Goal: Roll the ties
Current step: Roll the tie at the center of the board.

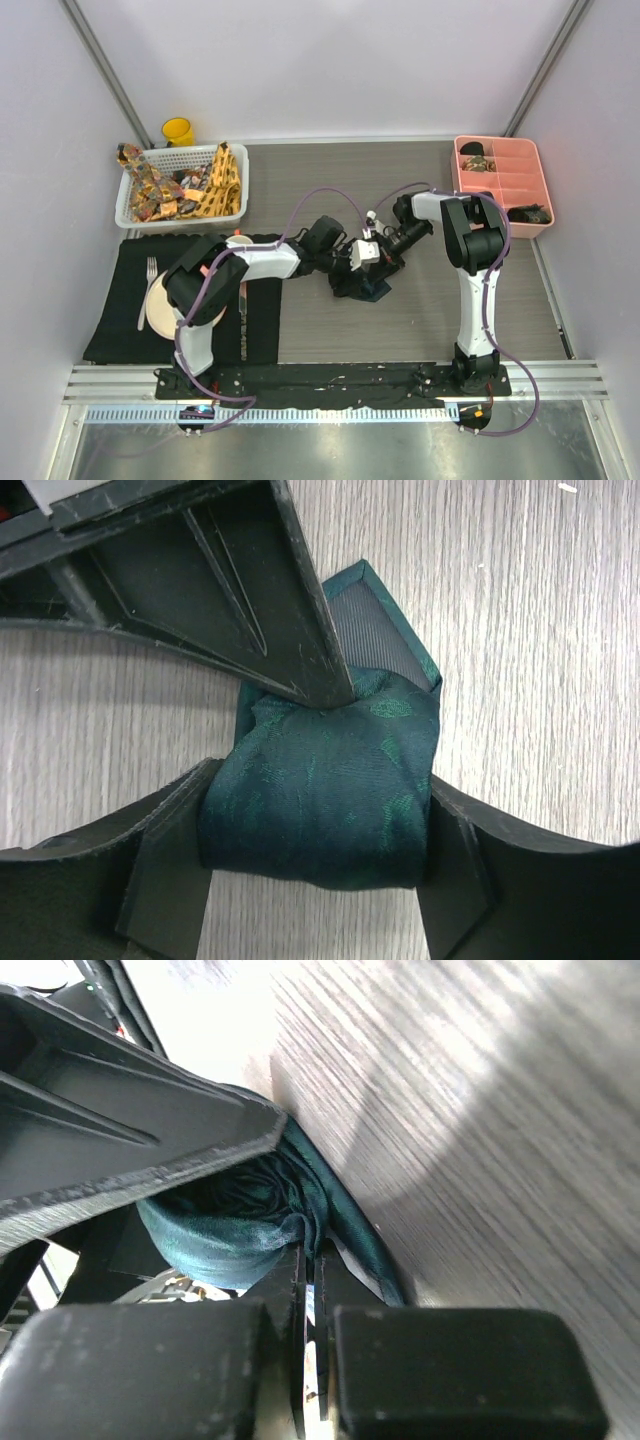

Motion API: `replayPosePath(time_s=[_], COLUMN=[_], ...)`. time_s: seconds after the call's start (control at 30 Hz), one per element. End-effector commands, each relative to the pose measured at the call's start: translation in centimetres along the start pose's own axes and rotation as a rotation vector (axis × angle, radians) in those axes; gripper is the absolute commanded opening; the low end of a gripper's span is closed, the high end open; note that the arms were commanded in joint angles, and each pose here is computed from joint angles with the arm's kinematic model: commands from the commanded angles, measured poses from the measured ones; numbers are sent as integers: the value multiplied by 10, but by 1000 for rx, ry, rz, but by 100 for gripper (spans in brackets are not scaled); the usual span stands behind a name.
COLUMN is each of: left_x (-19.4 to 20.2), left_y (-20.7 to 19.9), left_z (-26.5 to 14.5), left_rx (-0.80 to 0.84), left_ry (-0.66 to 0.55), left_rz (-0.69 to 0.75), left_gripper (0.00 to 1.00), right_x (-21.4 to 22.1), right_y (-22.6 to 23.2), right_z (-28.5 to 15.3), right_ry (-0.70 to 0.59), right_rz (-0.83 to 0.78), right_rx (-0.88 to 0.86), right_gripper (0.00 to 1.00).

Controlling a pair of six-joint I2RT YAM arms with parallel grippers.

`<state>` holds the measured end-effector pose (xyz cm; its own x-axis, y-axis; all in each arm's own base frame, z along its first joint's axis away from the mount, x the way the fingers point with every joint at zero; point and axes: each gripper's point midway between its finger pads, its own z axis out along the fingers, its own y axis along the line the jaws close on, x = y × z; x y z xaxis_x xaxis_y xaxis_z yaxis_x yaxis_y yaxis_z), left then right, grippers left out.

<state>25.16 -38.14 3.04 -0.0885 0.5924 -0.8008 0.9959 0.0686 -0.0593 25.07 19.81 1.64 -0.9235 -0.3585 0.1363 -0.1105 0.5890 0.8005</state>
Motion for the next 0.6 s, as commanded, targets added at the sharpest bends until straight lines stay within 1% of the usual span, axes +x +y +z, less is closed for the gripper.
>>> replayPosePath(time_s=[0.0, 0.07, 0.17, 0.2, 0.23, 0.27, 0.3, 0.33, 0.37, 0.4, 0.43, 0.47, 0.5, 0.53, 0.57], left_x=[-16, -13, -11, -11, -8, -6, -4, 8, 11, 17, 34, 42, 50, 64, 70], left_y=[-4, -8, -14, -15, -16, -14, -11, -12, -11, -11, -14, -15, -16, -17, -18], left_z=[6, 6, 5, 4, 4, 2, 1, -1, -4, -6, -11, -13, -14, -18, -19], left_rx=[54, 67, 83, 78, 75, 59, 43, 26, 15, 8, -10, -18, -24, -31, -32], left_ry=[-52, -46, -46, -43, -35, -26, -15, 24, 37, 55, 116, 146, 178, 235, 261], left_rz=[6, -9, -28, -35, -44, -43, -45, -49, -41, -11, -13, -8, -8, -23, -27], left_gripper=[68, 66, 66, 64, 60, 49, 44, 40, 31, 27, 24, 18, 16, 13, 9], right_x=[-22, -25, -32, -35, -37, -41, -44, -48, -57, -62, -65, -72, -75, -76, -72], right_y=[-49, -49, -46, -44, -44, -42, -42, -39, -36, -35, -32, -23, -18, -12, -4], right_z=[3, 3, 5, 5, 7, 7, 7, 6, 3, 0, -3, -12, -19, -26, -35], right_ry=[-27, -33, -37, -42, -43, -49, -52, -61, -76, -83, -85, -100, -110, -121, -123], right_rz=[-137, -143, -166, -175, -181, -188, -188, -189, -203, -208, -215, -221, -224, -219, -199], right_rx=[260, 272, 288, 293, 299, 300, 301, 297, 299, 300, 300, 285, 278, 267, 235], right_gripper=[1, 1, 1, 1, 1, 1, 1, 1, 1, 2, 4, 8, 15, 19, 23])
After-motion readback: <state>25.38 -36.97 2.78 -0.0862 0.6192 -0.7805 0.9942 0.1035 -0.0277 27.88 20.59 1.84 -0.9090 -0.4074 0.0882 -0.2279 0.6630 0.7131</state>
